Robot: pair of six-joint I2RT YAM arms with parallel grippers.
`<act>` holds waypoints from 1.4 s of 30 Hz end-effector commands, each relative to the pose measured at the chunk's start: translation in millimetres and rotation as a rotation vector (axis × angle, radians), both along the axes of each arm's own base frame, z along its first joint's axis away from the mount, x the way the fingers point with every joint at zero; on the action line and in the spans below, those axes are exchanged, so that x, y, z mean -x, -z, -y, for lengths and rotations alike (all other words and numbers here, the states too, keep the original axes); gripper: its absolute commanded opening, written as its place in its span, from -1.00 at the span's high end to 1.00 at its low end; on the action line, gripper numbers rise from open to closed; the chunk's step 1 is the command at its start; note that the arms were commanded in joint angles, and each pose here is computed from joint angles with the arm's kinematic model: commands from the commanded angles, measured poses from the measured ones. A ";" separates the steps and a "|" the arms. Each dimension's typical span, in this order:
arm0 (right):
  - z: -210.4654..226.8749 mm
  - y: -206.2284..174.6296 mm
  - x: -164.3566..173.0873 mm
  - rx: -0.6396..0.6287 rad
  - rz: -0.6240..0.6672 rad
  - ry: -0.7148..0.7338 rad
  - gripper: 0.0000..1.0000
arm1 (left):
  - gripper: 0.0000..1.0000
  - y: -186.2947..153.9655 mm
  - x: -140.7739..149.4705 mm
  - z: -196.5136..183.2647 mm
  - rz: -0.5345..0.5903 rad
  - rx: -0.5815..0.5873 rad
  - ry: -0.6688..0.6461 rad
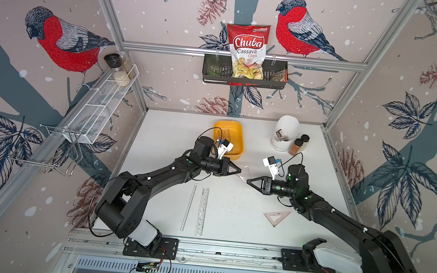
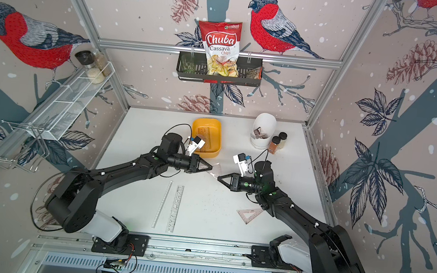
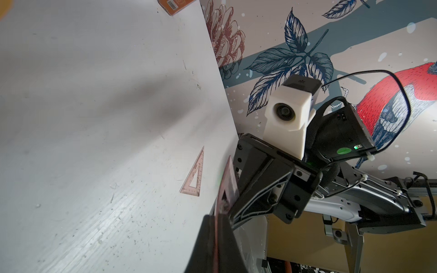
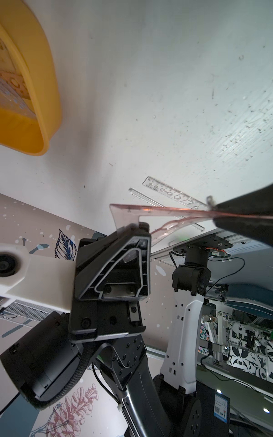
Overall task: Put the scattered rulers into the storage box
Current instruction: Place the ruler in the storage box.
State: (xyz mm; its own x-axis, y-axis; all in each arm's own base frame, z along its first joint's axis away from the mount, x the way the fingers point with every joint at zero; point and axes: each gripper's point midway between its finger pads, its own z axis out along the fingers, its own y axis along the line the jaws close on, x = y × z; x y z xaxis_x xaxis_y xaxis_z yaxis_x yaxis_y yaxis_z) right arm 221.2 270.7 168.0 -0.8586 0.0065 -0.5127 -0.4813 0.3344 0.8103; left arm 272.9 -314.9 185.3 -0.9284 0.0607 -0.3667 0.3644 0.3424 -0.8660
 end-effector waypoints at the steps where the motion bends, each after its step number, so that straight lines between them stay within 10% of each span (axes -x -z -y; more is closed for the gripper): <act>1: -9.0 1.0 -23.6 0.041 0.022 0.031 1.00 | 0.16 7.3 -14.6 -15.2 0.023 -0.076 -0.056; 6: -31.6 7.7 -84.9 0.154 0.004 0.101 1.00 | -0.40 17.9 -58.6 -80.8 0.073 -0.329 -0.312; 19: -109.5 58.2 -255.8 0.474 0.022 0.270 1.00 | -0.46 21.4 -94.0 -150.3 0.166 -0.635 -0.513; 42: -125.5 100.5 -290.8 0.523 -0.009 0.287 0.85 | -0.46 40.6 -91.8 -149.0 0.120 -0.625 -0.477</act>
State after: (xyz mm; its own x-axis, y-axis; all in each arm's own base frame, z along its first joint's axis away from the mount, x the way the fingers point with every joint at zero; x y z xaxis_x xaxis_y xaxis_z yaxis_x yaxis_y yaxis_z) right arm 512.5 396.4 69.2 -0.8610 0.0042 -0.5085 -0.2985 0.8054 0.5121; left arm 364.8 -164.6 145.0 -0.8627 -0.1234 -0.4904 0.1128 0.8984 -0.4245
